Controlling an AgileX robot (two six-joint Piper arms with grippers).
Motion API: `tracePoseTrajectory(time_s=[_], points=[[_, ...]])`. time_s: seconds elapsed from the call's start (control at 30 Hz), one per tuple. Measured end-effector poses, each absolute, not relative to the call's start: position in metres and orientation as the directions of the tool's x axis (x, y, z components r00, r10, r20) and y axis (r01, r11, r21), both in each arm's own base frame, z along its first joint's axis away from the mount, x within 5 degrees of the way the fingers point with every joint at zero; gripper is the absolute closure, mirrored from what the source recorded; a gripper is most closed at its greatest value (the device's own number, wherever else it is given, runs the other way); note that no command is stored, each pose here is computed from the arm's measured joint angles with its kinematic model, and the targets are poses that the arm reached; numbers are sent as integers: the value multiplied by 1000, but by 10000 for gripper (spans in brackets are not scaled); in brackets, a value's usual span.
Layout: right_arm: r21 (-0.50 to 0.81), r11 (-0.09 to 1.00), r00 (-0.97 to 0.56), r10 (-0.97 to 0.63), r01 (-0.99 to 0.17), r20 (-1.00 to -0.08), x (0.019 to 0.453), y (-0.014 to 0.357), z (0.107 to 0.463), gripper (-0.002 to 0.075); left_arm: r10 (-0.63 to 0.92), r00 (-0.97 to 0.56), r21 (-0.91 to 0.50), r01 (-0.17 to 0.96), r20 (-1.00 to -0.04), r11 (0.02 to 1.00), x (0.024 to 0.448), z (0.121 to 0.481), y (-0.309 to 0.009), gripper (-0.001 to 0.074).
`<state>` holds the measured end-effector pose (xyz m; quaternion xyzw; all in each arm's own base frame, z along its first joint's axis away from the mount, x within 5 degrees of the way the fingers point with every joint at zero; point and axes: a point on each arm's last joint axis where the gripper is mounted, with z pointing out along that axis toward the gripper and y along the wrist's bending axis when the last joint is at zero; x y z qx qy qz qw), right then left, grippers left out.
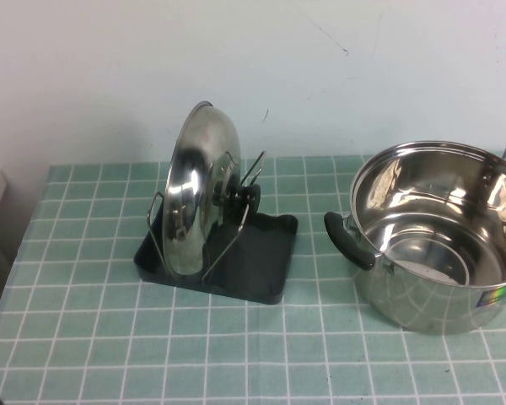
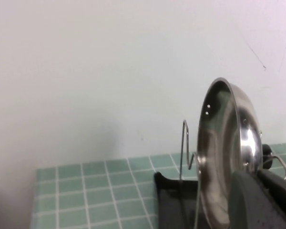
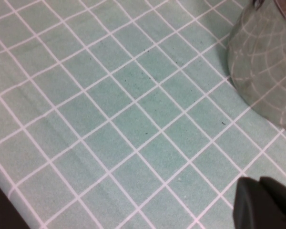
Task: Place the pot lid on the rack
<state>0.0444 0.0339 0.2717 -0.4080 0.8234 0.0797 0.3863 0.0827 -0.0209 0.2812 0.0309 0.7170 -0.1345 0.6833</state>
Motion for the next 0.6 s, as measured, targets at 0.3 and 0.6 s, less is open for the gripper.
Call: tracePoseTrajectory(time_s=[0.3,0.6], points=[[-184,654,-369,-610,-733,-701,44,34,272,727,55,29,60,217,-998,974,66,259,-18,736],[-180,657,-373,-608,-732,-700,44,34,272,727,34,-155,8,165,-987,986,69,216,-13,736]])
